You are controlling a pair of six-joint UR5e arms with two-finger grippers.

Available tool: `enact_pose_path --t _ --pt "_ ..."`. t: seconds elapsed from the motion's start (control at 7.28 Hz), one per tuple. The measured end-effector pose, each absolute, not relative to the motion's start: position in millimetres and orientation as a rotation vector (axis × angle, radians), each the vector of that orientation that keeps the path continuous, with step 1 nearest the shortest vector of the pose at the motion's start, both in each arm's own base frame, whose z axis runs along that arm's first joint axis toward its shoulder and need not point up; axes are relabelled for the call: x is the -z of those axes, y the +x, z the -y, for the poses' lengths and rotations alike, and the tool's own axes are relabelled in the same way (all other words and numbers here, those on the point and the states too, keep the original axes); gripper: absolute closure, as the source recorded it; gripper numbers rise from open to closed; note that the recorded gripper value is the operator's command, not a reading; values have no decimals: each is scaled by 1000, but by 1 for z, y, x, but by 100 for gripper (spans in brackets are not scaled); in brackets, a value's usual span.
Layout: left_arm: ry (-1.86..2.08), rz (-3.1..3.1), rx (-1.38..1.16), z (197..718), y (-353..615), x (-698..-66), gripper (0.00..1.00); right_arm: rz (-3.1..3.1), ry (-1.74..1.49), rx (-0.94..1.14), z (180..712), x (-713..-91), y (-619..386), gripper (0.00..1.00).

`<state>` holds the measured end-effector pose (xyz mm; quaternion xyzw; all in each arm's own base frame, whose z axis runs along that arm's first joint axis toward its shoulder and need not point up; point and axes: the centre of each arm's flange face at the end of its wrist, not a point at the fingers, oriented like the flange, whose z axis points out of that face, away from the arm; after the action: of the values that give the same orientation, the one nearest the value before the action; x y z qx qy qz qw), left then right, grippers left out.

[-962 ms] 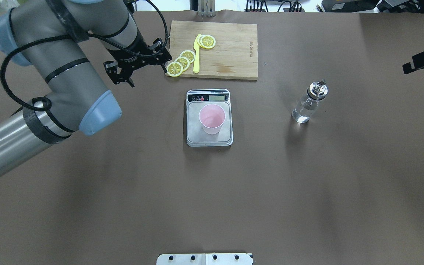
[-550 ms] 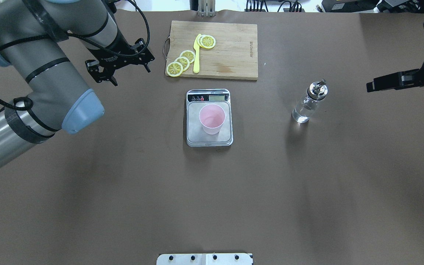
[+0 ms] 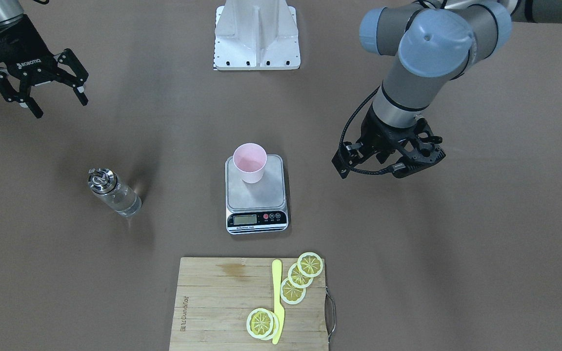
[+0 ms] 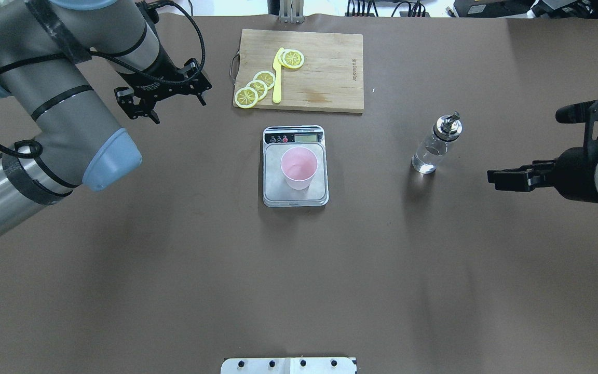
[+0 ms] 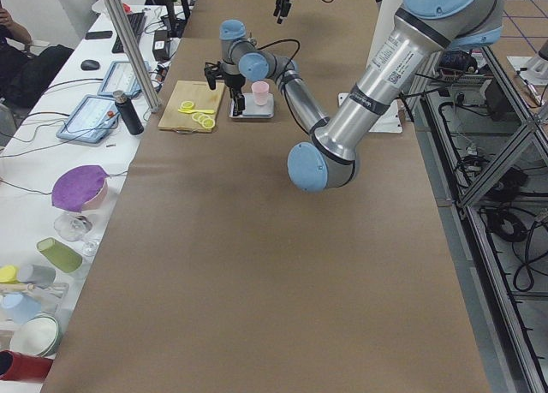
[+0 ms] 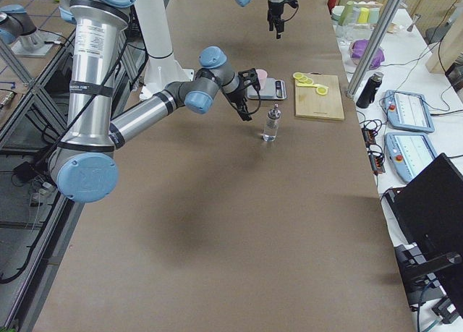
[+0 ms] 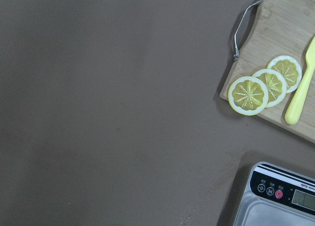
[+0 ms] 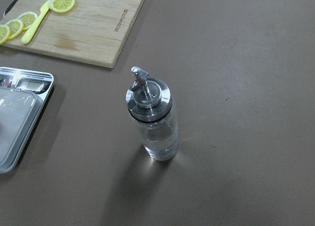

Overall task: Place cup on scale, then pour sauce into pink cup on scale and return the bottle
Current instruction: 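Withdraw the left gripper from the cup while the right gripper reaches for the sauce bottle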

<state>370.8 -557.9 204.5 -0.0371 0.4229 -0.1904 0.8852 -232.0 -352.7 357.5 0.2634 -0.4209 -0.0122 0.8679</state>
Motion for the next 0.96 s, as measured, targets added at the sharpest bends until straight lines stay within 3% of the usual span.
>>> enact_pose_path --t 0.96 --pt "-72 -871 395 559 371 -211 2 778 816 -77 363 -390 -336 0"
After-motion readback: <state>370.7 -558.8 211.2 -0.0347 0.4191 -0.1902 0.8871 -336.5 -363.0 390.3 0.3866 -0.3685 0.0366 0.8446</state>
